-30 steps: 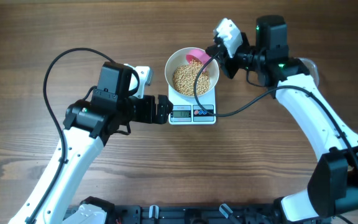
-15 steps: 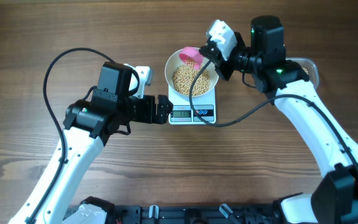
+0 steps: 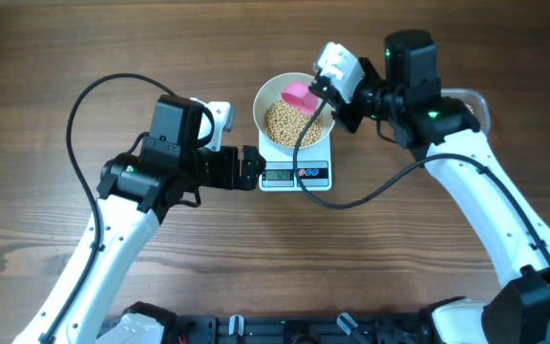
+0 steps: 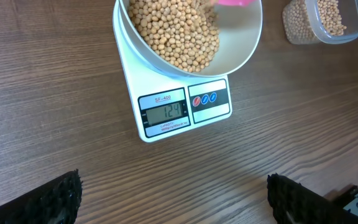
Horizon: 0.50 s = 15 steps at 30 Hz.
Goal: Scoop item into bowl and weigh 150g on scale
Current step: 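Tip the pink scoop to pour soybeans into the white bowl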
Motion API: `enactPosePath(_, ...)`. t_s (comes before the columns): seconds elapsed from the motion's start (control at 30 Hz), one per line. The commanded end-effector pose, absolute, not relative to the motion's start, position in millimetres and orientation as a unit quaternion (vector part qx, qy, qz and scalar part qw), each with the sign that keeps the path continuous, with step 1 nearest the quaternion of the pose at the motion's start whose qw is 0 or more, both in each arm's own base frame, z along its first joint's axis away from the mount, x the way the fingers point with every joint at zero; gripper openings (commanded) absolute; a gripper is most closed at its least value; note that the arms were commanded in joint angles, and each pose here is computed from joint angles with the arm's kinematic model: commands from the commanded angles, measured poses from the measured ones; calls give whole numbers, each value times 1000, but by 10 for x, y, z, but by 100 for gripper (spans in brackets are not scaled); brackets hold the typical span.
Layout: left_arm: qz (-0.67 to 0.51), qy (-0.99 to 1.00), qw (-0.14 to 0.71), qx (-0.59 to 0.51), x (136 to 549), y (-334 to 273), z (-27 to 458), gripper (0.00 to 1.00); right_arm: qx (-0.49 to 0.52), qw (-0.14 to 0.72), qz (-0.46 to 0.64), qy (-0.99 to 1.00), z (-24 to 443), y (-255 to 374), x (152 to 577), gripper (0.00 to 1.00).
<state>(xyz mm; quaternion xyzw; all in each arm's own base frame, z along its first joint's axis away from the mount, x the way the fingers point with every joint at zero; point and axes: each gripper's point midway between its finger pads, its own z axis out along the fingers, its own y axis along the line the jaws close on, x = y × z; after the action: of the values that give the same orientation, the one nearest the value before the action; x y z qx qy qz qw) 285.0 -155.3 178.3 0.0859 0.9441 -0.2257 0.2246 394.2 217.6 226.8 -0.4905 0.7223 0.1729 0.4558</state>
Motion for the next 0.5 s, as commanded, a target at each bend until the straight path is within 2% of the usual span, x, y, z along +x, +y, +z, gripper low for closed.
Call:
enactPosePath(0.0, -229, 943, 221, 96, 2828, -1581, 1759, 100, -525, 474, 129, 695, 2375, 2222, 3918, 4)
enactPosePath(0.27, -229, 943, 221, 96, 2828, -1581, 1759, 100, -526, 476, 136, 692, 2405, 2284, 3874, 4)
enactPosePath(0.47, -229, 943, 221, 96, 2828, -1581, 1759, 100, -438, 471, 195, 740, 2512, 2302, 3883, 4)
